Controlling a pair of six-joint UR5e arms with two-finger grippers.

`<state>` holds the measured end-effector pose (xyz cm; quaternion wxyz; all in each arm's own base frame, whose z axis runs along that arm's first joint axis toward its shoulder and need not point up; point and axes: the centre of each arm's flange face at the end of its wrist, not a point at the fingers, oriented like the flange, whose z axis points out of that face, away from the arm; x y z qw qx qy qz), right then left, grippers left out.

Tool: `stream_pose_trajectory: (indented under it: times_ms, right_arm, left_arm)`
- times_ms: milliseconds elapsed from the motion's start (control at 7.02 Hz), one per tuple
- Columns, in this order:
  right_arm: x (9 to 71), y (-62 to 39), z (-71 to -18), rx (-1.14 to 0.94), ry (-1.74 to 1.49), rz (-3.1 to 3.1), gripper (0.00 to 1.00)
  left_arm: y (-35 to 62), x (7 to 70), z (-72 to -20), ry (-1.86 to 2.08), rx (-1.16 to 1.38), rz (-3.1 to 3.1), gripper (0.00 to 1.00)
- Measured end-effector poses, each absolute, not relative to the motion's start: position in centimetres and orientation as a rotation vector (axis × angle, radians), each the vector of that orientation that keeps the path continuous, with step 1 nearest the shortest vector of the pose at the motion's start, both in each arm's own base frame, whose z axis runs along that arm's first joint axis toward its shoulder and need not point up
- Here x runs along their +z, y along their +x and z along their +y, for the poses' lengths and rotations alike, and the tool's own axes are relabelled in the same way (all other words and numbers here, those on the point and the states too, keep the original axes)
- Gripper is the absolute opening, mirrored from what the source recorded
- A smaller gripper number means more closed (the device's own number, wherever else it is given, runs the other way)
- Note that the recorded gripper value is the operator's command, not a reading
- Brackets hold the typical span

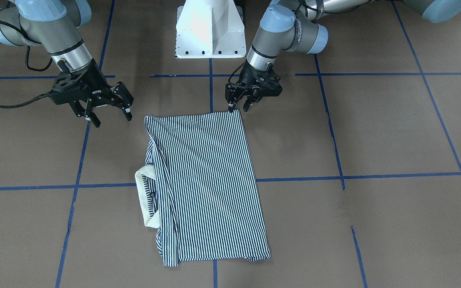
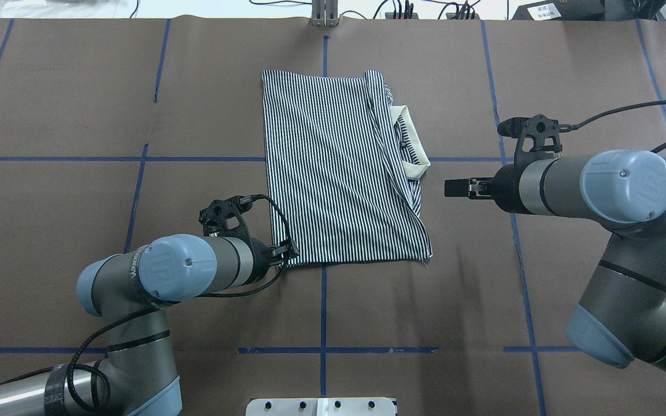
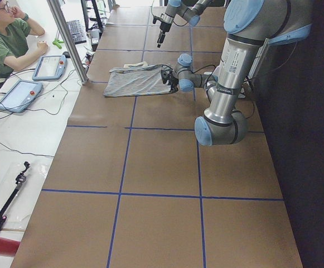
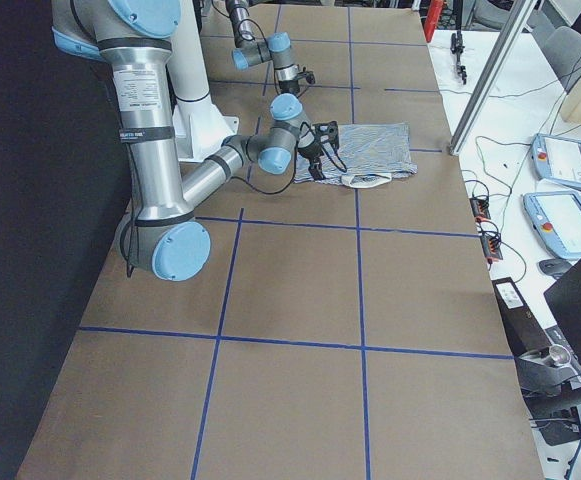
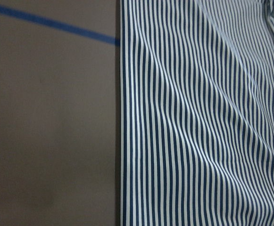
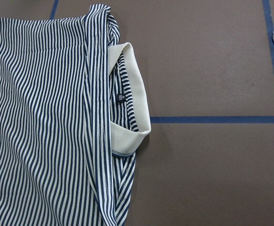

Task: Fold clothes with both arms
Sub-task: 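Lower the left gripper to the shirt's edge nearest the robot while the right gripper waits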

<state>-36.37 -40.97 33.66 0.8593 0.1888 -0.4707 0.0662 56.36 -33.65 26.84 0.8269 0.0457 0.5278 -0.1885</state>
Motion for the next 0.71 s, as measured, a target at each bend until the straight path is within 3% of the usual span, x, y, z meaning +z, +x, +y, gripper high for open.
stream_pose_trajectory:
  times_ms: [713]
  right_arm:
    - [33.68, -36.35, -40.96, 0.146, 0.393, -0.991, 1.00]
  left_arm:
    - [57.20, 27.38, -33.44, 0.074, -0.429, 1.109, 0.52]
